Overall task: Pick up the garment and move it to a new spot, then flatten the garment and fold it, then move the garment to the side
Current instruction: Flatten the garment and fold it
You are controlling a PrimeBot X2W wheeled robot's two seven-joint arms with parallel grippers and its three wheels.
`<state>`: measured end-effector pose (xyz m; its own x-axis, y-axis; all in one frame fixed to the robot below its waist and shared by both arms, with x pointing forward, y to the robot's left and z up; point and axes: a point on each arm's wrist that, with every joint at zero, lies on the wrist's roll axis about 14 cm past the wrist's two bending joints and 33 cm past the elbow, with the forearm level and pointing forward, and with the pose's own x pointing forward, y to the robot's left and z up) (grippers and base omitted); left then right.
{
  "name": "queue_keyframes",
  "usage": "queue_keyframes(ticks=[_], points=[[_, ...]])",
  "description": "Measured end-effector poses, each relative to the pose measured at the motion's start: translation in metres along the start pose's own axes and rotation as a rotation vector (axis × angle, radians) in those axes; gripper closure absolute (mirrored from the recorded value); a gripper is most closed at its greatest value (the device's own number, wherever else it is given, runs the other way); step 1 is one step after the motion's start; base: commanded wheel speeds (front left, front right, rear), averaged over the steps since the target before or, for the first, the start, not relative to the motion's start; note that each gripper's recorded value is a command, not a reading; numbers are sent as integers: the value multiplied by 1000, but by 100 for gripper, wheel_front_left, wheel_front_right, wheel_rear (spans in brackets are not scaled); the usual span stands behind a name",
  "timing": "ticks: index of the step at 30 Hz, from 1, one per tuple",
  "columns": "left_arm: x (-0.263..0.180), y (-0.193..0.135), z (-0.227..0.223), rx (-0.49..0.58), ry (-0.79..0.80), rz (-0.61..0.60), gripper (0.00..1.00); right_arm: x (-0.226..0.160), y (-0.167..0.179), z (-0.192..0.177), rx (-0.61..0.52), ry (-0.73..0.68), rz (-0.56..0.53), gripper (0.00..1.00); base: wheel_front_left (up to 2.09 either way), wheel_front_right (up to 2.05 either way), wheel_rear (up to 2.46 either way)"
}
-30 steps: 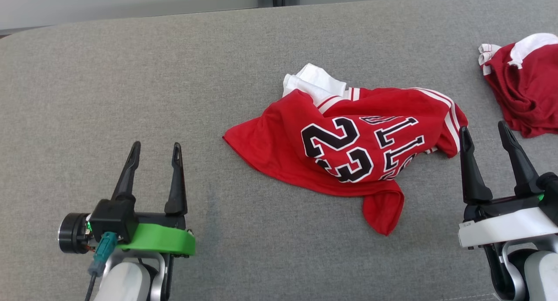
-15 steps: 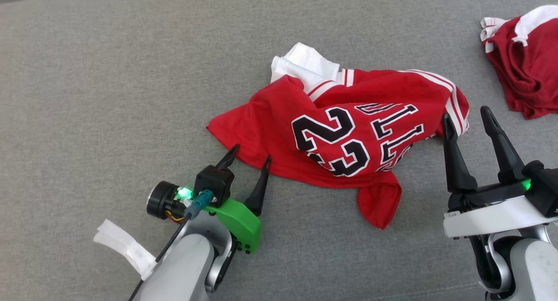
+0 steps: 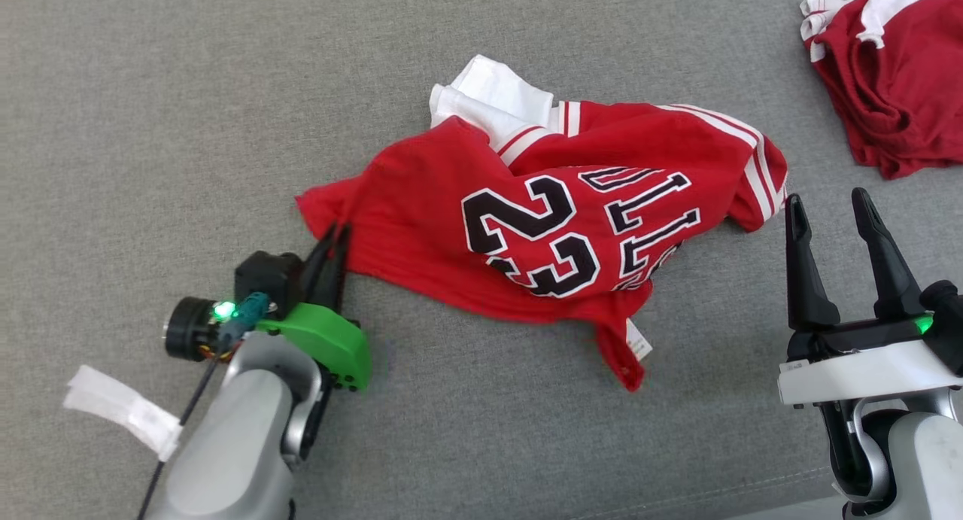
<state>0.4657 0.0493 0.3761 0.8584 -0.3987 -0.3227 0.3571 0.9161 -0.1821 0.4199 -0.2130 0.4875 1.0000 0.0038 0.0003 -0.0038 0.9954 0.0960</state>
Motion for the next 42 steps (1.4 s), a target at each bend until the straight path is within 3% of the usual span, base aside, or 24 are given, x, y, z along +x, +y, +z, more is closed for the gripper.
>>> queue_keyframes(ticks=[9,19,20,21,22,27,33,42], points=[[-17,76,68,160,-125,145,100,3,5,1,19,-9,11,0,0,0,0],[6,118,119,231,-161,198,100,-5,-8,3,18,-15,-31,0,0,0,0],[10,118,120,222,-162,192,83,-6,-10,3,16,-17,-38,0,0,0,0],[14,119,119,213,-159,192,45,-6,-12,3,15,-16,-43,0,0,0,0],[17,119,116,201,-159,193,0,-7,-13,3,14,-17,-48,0,0,0,0],[21,116,112,98,-227,212,0,-7,-14,5,4,-26,-52,0,0,0,0],[-6,112,104,29,-315,275,0,-4,-3,18,-13,-57,-10,0,0,0,0],[-67,89,108,40,-405,327,0,-7,21,30,-18,-59,68,0,0,0,0]])
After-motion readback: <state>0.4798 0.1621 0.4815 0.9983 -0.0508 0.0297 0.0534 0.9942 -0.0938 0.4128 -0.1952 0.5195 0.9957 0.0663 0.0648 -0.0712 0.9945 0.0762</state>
